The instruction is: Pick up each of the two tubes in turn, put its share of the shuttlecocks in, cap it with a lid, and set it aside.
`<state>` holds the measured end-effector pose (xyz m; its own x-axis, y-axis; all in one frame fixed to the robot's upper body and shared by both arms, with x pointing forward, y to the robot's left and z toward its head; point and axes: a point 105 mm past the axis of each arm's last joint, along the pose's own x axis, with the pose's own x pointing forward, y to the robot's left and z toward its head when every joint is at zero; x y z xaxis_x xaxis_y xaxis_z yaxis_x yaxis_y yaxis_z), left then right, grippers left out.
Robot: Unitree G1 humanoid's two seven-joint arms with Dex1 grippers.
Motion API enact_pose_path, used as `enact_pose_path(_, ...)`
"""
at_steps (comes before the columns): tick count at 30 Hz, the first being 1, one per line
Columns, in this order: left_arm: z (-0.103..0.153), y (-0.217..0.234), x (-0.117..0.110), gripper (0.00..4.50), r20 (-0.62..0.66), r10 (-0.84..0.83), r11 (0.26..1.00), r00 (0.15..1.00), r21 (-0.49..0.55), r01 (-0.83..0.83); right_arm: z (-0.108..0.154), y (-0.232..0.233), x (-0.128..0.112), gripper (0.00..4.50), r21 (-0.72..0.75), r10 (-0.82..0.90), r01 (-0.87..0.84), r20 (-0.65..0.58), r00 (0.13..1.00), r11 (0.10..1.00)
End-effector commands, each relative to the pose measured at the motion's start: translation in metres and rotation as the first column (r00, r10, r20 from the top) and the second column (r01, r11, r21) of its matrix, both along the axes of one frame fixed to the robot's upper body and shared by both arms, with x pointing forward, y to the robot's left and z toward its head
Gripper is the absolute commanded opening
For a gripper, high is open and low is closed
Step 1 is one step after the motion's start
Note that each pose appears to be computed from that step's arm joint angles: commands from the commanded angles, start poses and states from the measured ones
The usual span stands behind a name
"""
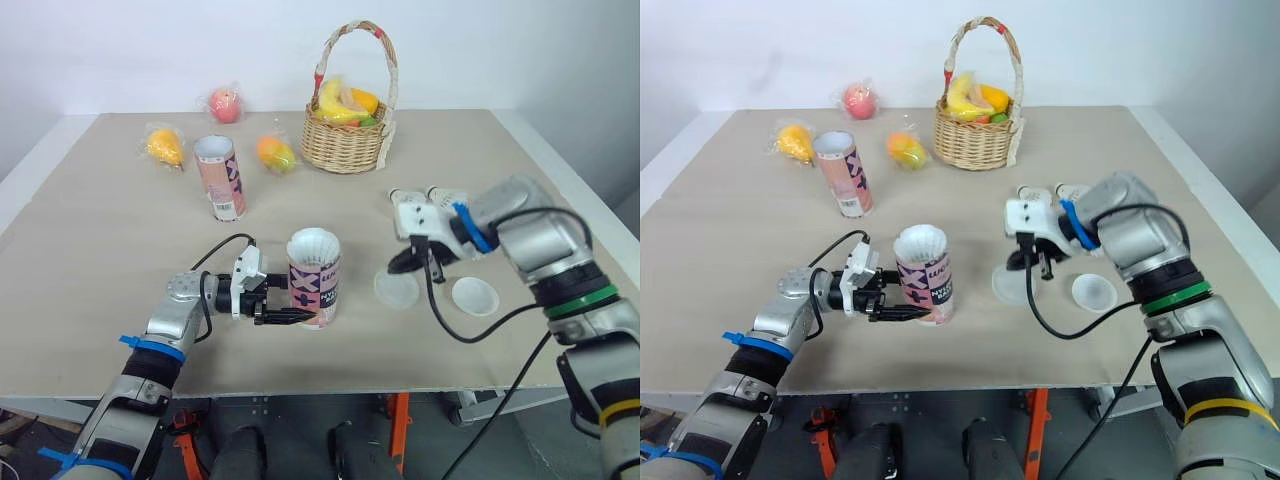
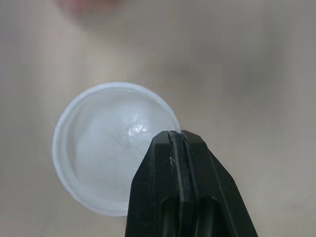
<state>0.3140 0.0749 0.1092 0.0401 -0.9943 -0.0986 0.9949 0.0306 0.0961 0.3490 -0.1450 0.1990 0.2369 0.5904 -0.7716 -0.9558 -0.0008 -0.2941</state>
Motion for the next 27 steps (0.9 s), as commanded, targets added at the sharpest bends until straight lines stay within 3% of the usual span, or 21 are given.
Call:
enact_pose_path(1,-0.019,0.003,-0.002,3.08,-0.002,-0.014,0.995,1.0,0.103,0.014,0.067,0.014,-0.019,0.03,0.095,0.121,-0.132,0.115,0.986,0.987)
enact_pose_path(6,-0.02,0.001,-0.002,3.08,0.008,-0.03,0.994,1.0,0.109,0.029,0.105,0.037,-0.03,0.03,0.125,0.211,-0.236,0.183,0.96,0.964)
enact_pose_path(10,-0.02,0.0,-0.001,3.08,0.009,-0.041,0.993,0.999,0.114,0.04,0.119,0.066,-0.036,0.03,0.074,0.309,-0.332,0.222,0.925,0.94)
enact_pose_path(18,-0.019,-0.002,0.0,3.08,0.007,-0.049,0.993,0.999,0.11,0.048,0.101,0.108,-0.049,0.03,-0.079,0.498,-0.492,0.196,0.845,0.867)
enact_pose_path(27,-0.019,0.0,0.001,3.08,0.001,-0.041,0.993,0.999,0.11,0.04,0.095,0.13,-0.049,0.03,-0.117,0.558,-0.545,0.19,0.808,0.83)
